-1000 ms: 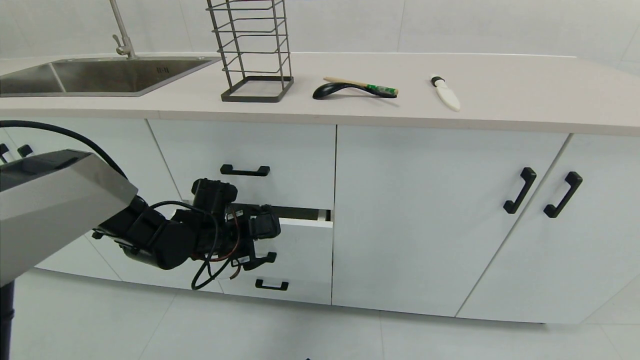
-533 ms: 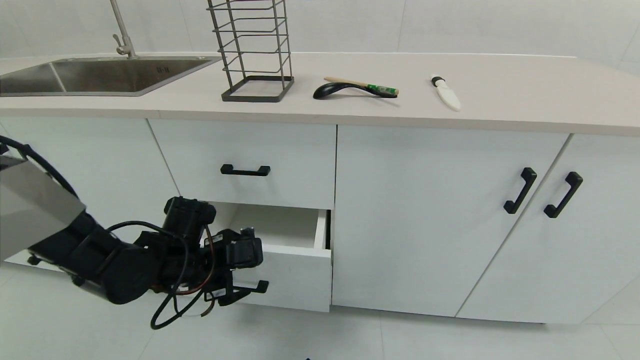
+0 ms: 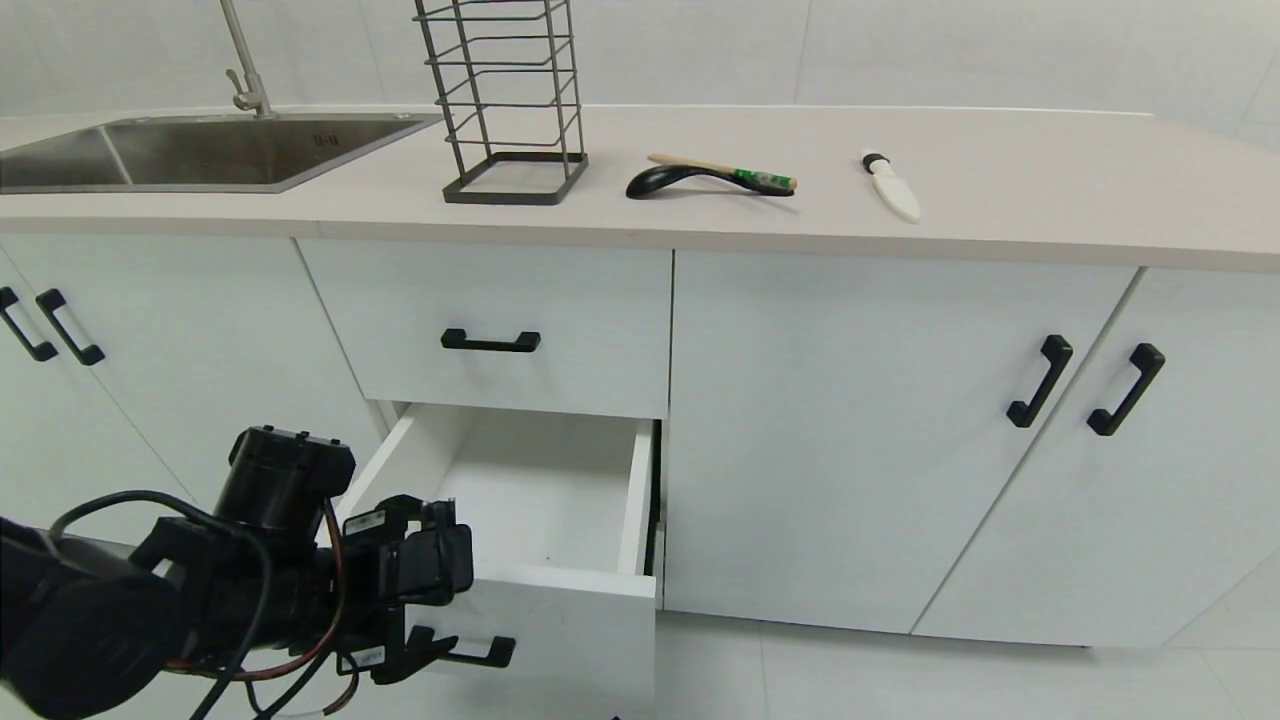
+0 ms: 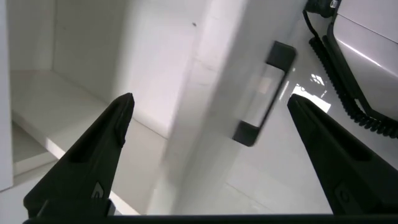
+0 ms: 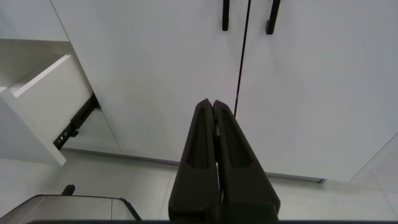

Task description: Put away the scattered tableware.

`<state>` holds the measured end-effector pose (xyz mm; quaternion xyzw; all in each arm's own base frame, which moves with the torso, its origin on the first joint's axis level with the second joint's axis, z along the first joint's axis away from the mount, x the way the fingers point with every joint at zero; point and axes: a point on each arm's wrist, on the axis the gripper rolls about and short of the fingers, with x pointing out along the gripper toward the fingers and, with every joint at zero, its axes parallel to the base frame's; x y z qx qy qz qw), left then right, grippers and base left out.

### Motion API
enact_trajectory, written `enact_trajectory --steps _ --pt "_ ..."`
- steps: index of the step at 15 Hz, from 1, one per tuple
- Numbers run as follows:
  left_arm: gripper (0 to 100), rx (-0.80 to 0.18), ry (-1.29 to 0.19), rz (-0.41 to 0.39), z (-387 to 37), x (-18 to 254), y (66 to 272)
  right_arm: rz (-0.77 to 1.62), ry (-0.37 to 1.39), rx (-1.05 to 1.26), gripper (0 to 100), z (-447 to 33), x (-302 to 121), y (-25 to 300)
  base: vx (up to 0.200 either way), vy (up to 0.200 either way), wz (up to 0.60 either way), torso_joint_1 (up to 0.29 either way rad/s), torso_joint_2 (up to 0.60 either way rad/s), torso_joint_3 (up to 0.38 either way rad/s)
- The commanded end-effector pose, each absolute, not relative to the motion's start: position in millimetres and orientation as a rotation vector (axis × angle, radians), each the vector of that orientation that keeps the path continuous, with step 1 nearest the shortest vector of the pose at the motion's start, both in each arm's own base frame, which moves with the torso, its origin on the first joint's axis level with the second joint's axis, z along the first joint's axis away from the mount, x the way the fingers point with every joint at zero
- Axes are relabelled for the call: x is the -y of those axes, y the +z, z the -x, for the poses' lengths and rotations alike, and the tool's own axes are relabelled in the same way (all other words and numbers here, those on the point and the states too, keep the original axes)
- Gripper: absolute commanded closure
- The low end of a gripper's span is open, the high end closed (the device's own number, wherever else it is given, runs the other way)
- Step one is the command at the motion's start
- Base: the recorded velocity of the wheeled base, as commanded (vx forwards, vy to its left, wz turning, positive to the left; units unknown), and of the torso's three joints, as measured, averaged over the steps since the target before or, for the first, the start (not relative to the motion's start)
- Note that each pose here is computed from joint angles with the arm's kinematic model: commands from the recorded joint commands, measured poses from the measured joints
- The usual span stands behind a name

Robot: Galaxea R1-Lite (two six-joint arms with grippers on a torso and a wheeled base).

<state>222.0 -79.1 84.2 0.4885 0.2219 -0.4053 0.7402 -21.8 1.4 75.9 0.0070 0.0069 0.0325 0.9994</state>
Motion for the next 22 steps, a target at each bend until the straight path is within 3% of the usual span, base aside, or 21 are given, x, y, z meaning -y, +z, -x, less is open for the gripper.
enact_trajectory --steps 1,5,9,11,14,15,18,20,22 --pt "0 -0.471 -0.881 -1.073 -219.5 78.3 88.2 -0.014 0.066 -0.014 100 21.8 -1.4 76.2 0.0 0.0 0.0 0.0 0.0 0.0" --pt "0 -0.469 -0.879 -1.069 -204.7 73.6 91.3 -0.014 0.066 -0.016 100 21.7 -1.4 75.8 0.0 0.0 0.0 0.0 0.0 0.0" --pt "0 -0.486 -0.847 -0.994 -158.6 58.1 97.3 -0.014 0.066 -0.014 100 21.8 -1.4 76.2 0.0 0.0 0.0 0.0 0.0 0.0" --pt "0 -0.453 -0.807 -0.955 -141.1 51.6 103.4 -0.014 0.066 -0.014 100 21.8 -1.4 76.2 0.0 0.0 0.0 0.0 0.0 0.0" --pt "0 -0.313 -0.719 -0.901 -120.2 44.2 125.2 -0.014 0.066 -0.014 100 21.8 -1.4 76.2 0.0 0.0 0.0 0.0 0.0 0.0" --pt "0 -0.219 -0.636 -0.809 -114.2 41.0 147.5 -0.016 0.066 -0.014 100 21.8 -1.4 76.2 0.0 0.0 0.0 0.0 0.0 0.0" --pt "0 -0.129 -0.501 -0.599 -90.8 30.4 166.9 -0.014 0.066 -0.014 100 21.8 -1.4 76.2 0.0 0.0 0.0 0.0 0.0 0.0" --pt "0 -0.077 -0.436 -0.578 -66.7 22.1 160.2 -0.014 0.066 -0.016 100 21.7 -1.4 75.8 0.0 0.0 0.0 0.0 0.0 0.0" --pt "0 -0.021 -0.373 -0.5 -40.2 13.0 145.9 -0.014 0.066 -0.014 100 21.8 -1.4 76.2 0.0 0.0 0.0 0.0 0.0 0.0"
